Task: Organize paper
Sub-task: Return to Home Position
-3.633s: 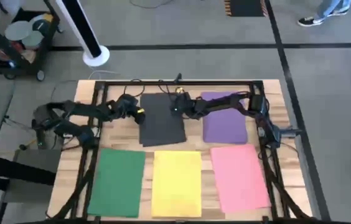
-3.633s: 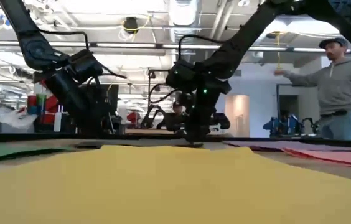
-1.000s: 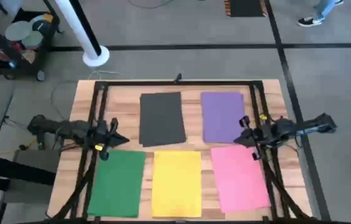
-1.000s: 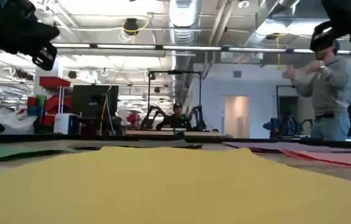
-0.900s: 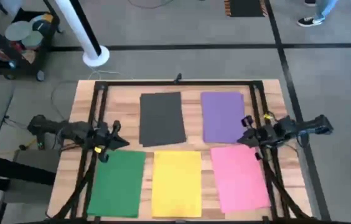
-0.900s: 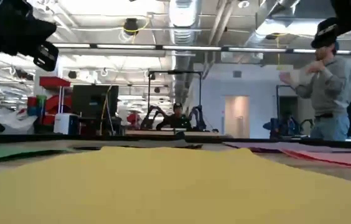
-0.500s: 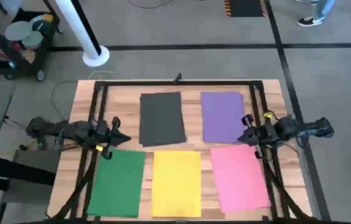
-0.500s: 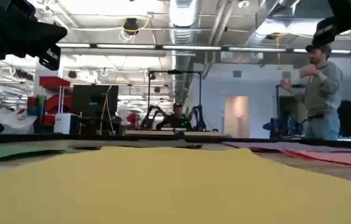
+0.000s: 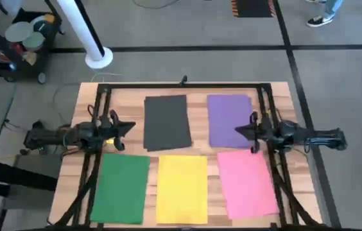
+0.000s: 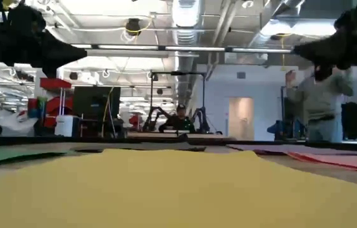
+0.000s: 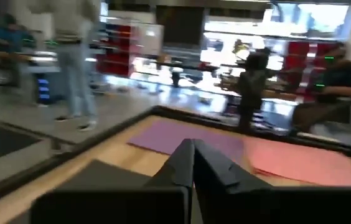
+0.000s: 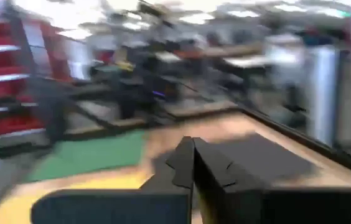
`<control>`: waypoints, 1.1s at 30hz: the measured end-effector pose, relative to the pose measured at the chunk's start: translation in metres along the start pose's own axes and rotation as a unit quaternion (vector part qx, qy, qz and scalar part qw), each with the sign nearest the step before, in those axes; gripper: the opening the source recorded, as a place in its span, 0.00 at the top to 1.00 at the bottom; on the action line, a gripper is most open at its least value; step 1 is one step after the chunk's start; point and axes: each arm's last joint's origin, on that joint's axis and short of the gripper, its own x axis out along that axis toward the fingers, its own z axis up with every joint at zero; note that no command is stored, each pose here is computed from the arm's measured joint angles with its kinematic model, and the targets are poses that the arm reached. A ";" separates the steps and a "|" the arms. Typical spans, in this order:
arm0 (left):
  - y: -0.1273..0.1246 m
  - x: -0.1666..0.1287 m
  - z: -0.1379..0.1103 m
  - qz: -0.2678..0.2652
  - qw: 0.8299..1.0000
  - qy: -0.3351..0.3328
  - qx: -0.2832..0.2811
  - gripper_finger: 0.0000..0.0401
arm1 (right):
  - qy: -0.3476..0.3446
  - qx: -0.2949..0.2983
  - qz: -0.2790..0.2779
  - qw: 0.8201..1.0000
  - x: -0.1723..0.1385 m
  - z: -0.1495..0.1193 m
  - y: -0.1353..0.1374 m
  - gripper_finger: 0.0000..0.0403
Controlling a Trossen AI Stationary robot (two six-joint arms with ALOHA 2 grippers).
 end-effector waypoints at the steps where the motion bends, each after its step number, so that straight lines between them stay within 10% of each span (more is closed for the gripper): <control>1: 0.000 0.000 0.000 0.004 1.000 0.000 0.000 1.00 | 0.002 -0.001 -0.004 1.000 0.000 0.000 0.000 1.00; 33: 0.000 0.000 0.000 0.004 1.000 0.001 0.007 1.00 | 0.007 -0.023 0.000 1.000 0.000 -0.002 0.000 1.00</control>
